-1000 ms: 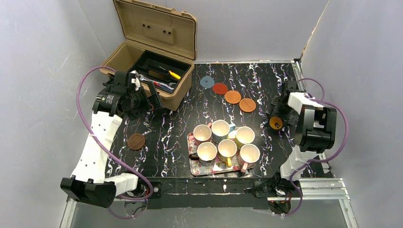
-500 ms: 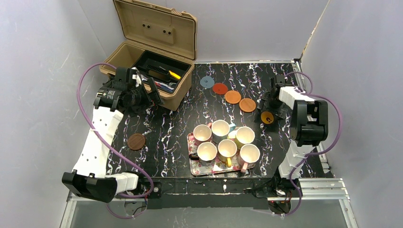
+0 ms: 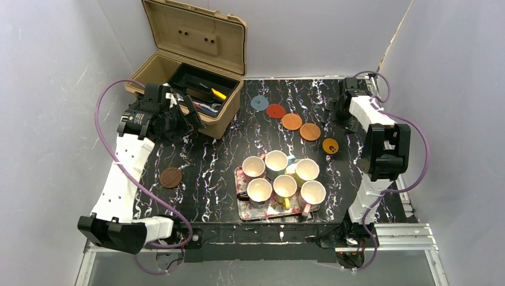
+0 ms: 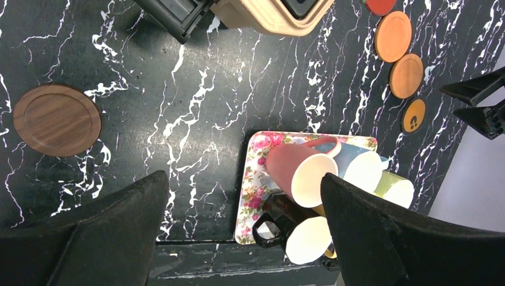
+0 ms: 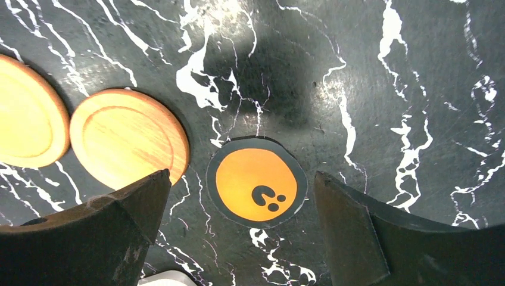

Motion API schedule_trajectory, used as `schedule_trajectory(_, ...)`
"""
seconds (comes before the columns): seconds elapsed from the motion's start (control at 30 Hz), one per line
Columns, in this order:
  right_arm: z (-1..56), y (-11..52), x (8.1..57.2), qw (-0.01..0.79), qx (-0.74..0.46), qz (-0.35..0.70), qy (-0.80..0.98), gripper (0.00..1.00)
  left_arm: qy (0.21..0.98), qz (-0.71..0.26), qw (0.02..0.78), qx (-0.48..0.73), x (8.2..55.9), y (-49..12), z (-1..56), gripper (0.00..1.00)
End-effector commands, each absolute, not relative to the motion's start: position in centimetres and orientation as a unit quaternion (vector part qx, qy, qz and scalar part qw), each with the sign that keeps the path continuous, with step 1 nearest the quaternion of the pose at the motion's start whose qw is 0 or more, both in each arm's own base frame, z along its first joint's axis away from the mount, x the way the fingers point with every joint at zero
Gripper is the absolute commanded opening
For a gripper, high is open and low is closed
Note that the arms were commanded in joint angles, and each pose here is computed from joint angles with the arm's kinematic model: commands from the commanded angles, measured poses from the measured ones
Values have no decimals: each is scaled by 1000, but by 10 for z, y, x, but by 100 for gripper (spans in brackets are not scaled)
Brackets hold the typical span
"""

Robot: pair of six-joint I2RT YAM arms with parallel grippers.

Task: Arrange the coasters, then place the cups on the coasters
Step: Move the coaster to the center of the board.

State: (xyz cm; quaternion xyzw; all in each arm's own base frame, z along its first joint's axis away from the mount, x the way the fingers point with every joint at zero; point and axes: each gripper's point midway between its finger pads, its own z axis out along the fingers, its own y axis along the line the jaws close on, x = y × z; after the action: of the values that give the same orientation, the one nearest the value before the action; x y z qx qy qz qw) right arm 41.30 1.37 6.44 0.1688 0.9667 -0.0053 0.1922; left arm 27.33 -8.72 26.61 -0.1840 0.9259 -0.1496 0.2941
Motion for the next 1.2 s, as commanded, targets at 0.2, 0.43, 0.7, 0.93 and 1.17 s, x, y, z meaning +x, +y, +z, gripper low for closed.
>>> schedule_trajectory(0.2,104,4,405,238,161,3,958,99,925,-154,300,-174,277,-89,270,98)
schedule_trajectory(0.43,76,-5,369,188,199,14,962,95,923,-154,305,-177,275,-88,273,98)
schedule_trajectory(0.7,61,-4,329,154,214,6,965,83,919,-151,308,-194,261,-83,270,98)
schedule_trajectory(0.93,61,-7,319,161,229,-2,960,79,919,-156,305,-197,257,-84,268,98)
schedule_trajectory(1.17,54,-15,307,152,238,-30,959,72,919,-158,304,-193,258,-85,269,98)
